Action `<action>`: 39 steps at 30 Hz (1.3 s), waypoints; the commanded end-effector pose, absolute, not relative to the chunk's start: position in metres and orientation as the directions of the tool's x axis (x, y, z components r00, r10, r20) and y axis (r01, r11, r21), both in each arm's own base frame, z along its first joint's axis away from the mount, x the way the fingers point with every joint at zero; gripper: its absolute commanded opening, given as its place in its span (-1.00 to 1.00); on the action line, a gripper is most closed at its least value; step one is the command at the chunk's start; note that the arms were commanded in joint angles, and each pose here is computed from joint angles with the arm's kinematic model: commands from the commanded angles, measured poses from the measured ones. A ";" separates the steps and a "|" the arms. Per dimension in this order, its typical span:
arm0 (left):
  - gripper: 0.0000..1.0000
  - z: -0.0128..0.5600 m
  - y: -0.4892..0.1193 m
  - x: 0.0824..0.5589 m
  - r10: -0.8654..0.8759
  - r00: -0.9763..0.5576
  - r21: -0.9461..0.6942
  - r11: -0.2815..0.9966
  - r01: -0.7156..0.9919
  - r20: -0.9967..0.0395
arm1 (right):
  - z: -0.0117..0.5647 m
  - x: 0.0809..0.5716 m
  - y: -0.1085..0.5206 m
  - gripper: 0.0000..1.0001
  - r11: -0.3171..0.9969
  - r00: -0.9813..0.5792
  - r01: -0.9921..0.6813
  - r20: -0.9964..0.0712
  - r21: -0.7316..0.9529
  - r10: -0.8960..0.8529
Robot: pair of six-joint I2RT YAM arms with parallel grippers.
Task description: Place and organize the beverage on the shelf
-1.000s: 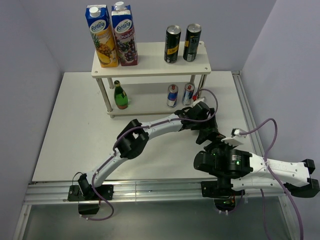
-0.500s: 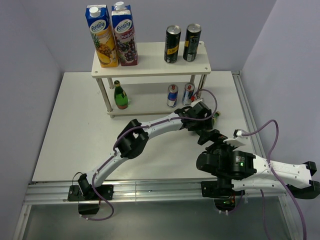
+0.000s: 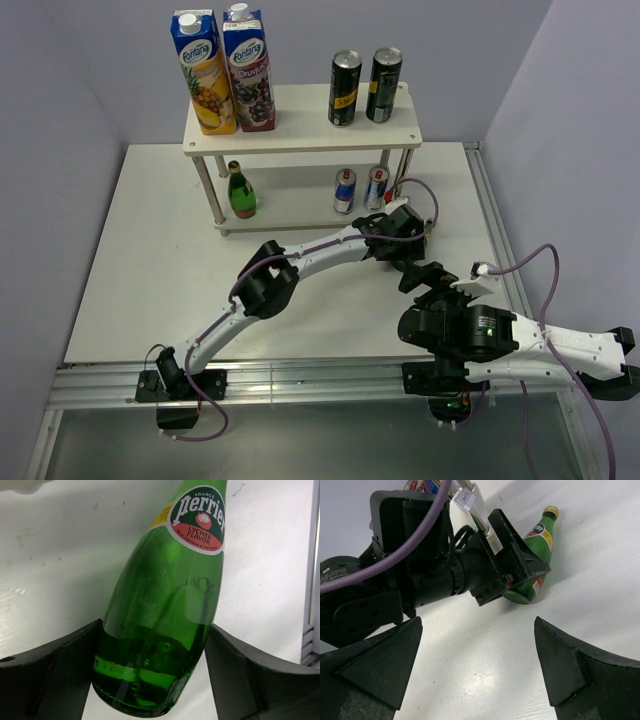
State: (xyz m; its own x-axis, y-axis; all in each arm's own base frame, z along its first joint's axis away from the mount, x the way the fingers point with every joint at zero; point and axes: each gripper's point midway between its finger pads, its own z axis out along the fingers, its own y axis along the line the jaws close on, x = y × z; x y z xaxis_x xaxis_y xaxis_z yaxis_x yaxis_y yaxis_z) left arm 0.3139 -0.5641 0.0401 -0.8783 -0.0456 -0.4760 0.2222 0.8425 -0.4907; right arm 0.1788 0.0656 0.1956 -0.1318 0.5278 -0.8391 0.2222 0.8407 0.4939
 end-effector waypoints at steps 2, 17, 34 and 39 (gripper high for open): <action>-0.61 -0.076 -0.464 0.280 0.151 -0.919 -0.068 0.980 0.188 -0.364 | 0.201 0.182 0.068 1.00 0.821 -0.096 0.217 -0.825 0.529 0.557; -0.99 -0.075 -0.305 0.170 0.261 -0.926 0.272 0.944 0.187 -0.271 | 0.195 0.182 0.074 1.00 0.816 -0.114 0.204 -0.815 0.541 0.569; 0.90 -0.046 -0.279 0.159 0.332 -0.903 0.414 0.888 0.201 -0.273 | 0.189 0.180 0.072 1.00 0.814 -0.131 0.205 -0.809 0.543 0.573; 0.95 -0.026 -0.286 0.174 0.359 -0.885 0.440 0.874 0.207 -0.295 | 0.191 0.180 0.074 1.00 0.809 -0.126 0.190 -0.803 0.557 0.582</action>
